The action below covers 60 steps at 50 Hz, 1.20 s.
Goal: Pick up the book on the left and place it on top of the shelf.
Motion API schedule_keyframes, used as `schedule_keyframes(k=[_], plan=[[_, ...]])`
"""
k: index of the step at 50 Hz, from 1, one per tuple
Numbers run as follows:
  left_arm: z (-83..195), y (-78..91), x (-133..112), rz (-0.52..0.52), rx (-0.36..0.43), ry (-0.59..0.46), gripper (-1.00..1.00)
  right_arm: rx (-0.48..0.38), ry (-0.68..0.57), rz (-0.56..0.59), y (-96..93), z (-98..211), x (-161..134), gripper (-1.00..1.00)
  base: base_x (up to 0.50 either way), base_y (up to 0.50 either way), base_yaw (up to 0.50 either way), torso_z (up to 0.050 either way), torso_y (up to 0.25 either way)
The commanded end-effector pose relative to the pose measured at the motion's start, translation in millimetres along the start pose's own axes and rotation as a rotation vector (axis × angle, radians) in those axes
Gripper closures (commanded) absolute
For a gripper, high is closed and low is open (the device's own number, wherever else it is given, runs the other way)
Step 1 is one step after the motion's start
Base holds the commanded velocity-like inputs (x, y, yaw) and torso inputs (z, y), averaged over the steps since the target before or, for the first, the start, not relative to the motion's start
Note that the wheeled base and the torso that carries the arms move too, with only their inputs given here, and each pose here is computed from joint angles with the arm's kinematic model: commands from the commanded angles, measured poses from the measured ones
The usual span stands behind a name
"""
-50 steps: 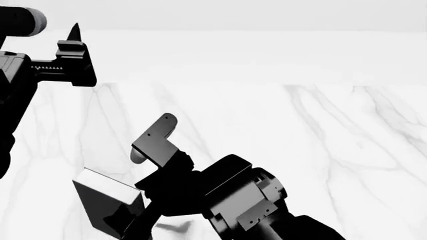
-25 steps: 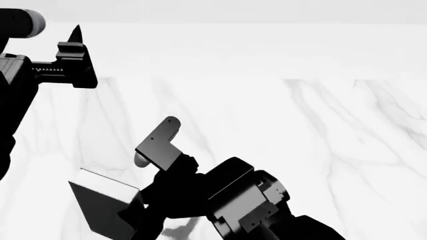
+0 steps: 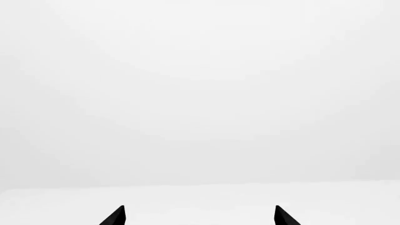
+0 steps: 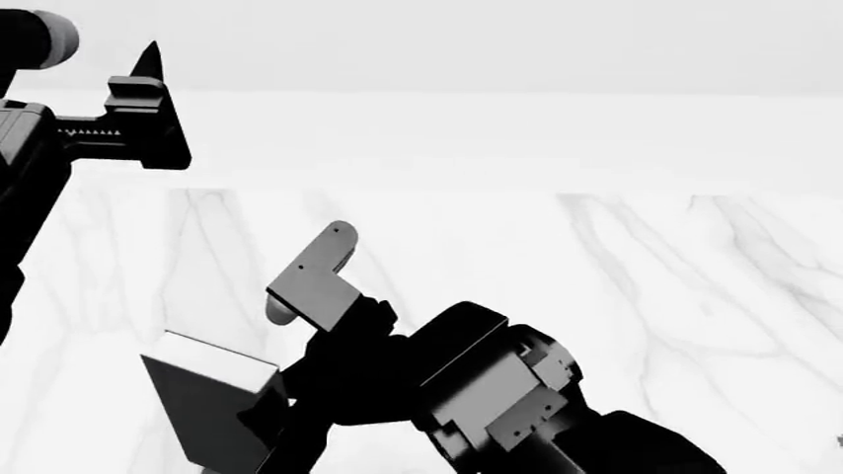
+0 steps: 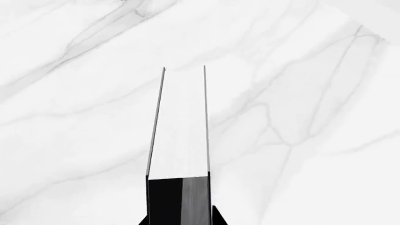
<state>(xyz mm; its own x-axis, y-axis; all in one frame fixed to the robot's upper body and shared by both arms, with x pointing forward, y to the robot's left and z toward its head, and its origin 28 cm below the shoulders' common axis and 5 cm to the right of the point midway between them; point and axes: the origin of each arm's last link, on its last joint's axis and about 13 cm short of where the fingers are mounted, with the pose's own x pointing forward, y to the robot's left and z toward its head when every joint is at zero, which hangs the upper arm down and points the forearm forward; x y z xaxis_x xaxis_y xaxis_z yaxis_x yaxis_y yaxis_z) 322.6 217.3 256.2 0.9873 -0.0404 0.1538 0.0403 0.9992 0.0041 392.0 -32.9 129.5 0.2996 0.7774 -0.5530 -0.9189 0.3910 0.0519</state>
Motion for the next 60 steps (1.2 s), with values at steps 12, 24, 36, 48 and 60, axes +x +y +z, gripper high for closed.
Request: schedule_keyframes(k=[12, 24, 36, 48, 60], plan=[[0.0, -1.7, 1.4, 0.019, 0.018, -0.002, -1.00, -1.003, 0.529, -1.085, -15.0, 79.8, -104.4, 1.00, 0.00, 0.00, 0.00, 0.000, 0.000], [-0.2, -0.7, 1.4, 0.022, 0.025, -0.001, -1.00, -1.098, 0.680, -1.167, -24.2, 80.0, -116.1, 1.00, 0.00, 0.00, 0.00, 0.000, 0.000], [-1.0, -0.3, 0.6, 0.022, 0.026, -0.001, -1.00, -0.862, 0.824, -1.357, -52.1, 78.9, -165.6, 1.00, 0.00, 0.00, 0.00, 0.000, 0.001], [-5.2, -1.7, 1.6, 0.019, 0.028, 0.008, -1.00, -0.426, 1.112, -1.631, -66.6, 57.0, -246.8, 1.00, 0.00, 0.00, 0.00, 0.000, 0.002], [-7.7, -0.5, 1.4, 0.020, 0.032, 0.012, -1.00, -0.009, 1.291, -1.779, -52.3, 17.2, -292.1, 1.00, 0.00, 0.00, 0.00, 0.000, 0.001]])
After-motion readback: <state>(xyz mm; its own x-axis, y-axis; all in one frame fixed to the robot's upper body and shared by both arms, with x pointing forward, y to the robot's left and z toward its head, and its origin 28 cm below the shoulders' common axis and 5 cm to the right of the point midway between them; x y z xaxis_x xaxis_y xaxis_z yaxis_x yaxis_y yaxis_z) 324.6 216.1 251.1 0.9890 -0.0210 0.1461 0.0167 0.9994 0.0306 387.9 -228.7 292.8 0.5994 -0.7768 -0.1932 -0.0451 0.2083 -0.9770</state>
